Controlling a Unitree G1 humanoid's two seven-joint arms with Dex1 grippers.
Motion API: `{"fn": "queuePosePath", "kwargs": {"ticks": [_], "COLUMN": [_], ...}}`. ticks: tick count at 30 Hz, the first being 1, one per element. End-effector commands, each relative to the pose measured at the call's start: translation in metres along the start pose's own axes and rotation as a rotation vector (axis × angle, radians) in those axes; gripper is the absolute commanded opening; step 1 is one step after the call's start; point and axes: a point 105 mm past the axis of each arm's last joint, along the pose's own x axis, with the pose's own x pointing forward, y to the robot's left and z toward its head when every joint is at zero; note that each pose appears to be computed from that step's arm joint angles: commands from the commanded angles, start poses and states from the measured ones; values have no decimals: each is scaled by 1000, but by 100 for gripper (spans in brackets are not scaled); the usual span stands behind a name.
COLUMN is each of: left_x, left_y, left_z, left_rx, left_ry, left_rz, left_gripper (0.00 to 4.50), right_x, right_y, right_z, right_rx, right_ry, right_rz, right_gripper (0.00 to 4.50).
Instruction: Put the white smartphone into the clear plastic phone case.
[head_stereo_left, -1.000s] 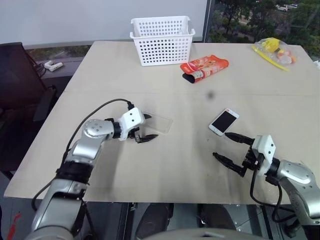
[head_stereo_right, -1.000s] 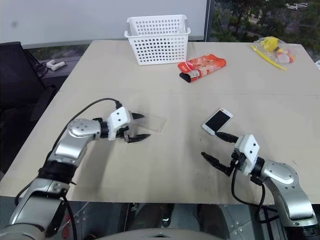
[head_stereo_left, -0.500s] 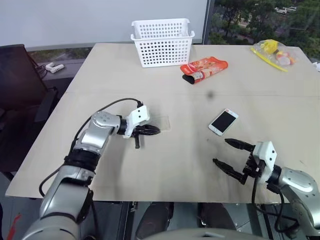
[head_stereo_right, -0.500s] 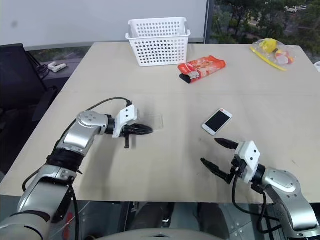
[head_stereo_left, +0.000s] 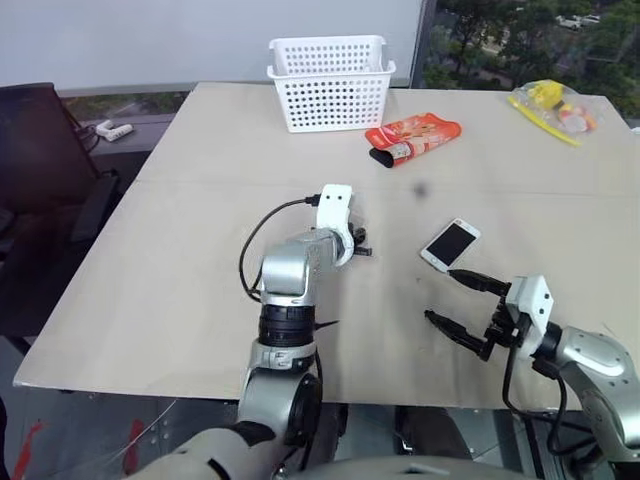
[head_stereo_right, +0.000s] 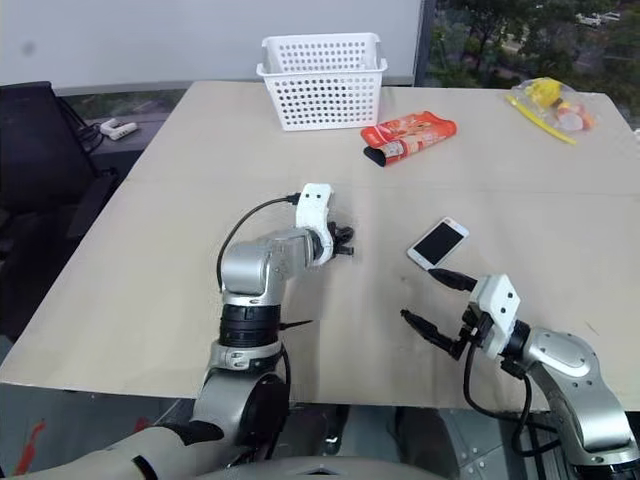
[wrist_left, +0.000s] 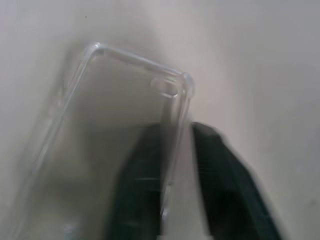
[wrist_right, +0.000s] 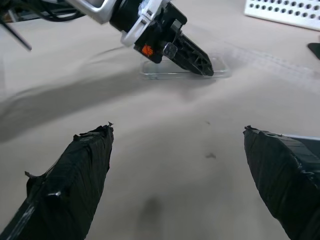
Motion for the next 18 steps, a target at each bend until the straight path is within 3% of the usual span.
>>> {"fn": "queuePosePath", "kwargs": {"ticks": [1, 4, 10, 15, 18], "left_x": [-6, -32, -54, -31, -20], "left_y": [-15, -41, -10, 63, 97], "left_z": [18, 46, 63, 49, 47], "left_rx": [8, 183, 531, 1135, 1305], "left_ry": [-115, -329, -402, -228, -158], "left_rz": [-61, -330, -559, -434, -341], "left_gripper": [294, 444, 444, 444, 444], "right_x": [-2, -3, -1, 1, 0], "right_y": [-3, -3, -4, -4, -4], "right_z": [9, 8, 8, 8, 9], "right_rx": [-36, -39, -43, -48, -50], "right_ry": [-24, -19, -18, -23, -25], "right_rz": [-7, -8, -12, -18, -26], "right_gripper": [450, 450, 450, 450, 450]}}
